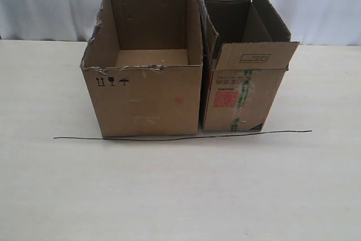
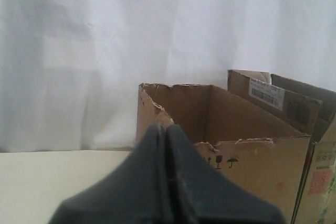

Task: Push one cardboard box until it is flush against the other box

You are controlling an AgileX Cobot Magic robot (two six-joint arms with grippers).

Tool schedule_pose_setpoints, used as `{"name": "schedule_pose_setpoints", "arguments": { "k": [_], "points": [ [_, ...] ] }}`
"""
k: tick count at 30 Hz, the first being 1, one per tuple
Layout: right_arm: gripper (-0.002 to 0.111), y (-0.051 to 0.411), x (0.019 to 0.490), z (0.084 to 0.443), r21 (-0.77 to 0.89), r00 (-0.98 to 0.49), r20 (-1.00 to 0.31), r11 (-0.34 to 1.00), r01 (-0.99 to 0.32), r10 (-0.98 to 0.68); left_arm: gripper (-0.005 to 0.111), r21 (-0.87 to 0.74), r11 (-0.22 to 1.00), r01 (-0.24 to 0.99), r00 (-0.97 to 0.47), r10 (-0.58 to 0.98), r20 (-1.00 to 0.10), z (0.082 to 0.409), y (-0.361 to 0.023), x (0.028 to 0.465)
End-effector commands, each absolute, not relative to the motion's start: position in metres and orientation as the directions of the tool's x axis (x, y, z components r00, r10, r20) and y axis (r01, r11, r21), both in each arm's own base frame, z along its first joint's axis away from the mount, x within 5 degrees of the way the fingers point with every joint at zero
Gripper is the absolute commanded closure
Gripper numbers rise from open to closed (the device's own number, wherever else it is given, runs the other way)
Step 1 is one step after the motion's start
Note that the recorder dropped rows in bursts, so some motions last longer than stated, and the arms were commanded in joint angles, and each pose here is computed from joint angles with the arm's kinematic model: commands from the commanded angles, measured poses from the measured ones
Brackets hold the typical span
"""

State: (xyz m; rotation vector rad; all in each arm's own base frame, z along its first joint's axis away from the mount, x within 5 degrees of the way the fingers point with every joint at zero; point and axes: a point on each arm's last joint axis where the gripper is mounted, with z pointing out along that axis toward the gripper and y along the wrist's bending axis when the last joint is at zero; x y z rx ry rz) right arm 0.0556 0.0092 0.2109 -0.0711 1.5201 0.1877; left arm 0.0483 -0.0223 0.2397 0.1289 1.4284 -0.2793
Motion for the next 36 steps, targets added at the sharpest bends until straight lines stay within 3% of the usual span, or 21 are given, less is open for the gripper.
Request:
{"name": "schedule_pose_setpoints", "arguments": {
  "k": [1,6,9,15,20,36],
  "points": [
    [0.103,0.009,0.056,0.21,0.069,0.044,-0.996,0.984,-0.166,0.077,0.107,-0.083,0.972,0.22,0.127,-0.113,-0.985,0.239,-0.018,0.049],
    [0.103,0.009,0.056,0.21,0.069,0.044,-0.996,0.984,-0.166,0.077,0.107,-0.135,0.968,0.213,0.116,-0.163,-0.98,0.239,-0.017,0.049],
    [0.103,0.009,0.056,0.21,0.069,0.044,-0.996,0.984,-0.166,0.077,0.107,-0.154,0.971,0.185,0.035,-0.163,-0.986,0.232,-0.015,0.05],
    [0.103,0.009,0.056,0.21,0.069,0.044,-0.996,0.984,-0.166,0.077,0.107,-0.218,0.976,-0.02,-0.098,-0.219,-0.971,0.216,0.001,0.052],
    [0.103,0.009,0.056,0.21,0.069,0.044,-0.996,0.984,-0.166,0.077,0.107,-0.116,0.993,0.006,-0.093,-0.115,-0.989,0.197,-0.001,0.056],
    [0.103,0.009,0.056,0.21,0.069,0.044,-0.996,0.984,-0.166,0.077,0.107,-0.113,0.993,0.016,-0.045,-0.112,-0.993,0.201,-0.001,0.056]
  ]
}}
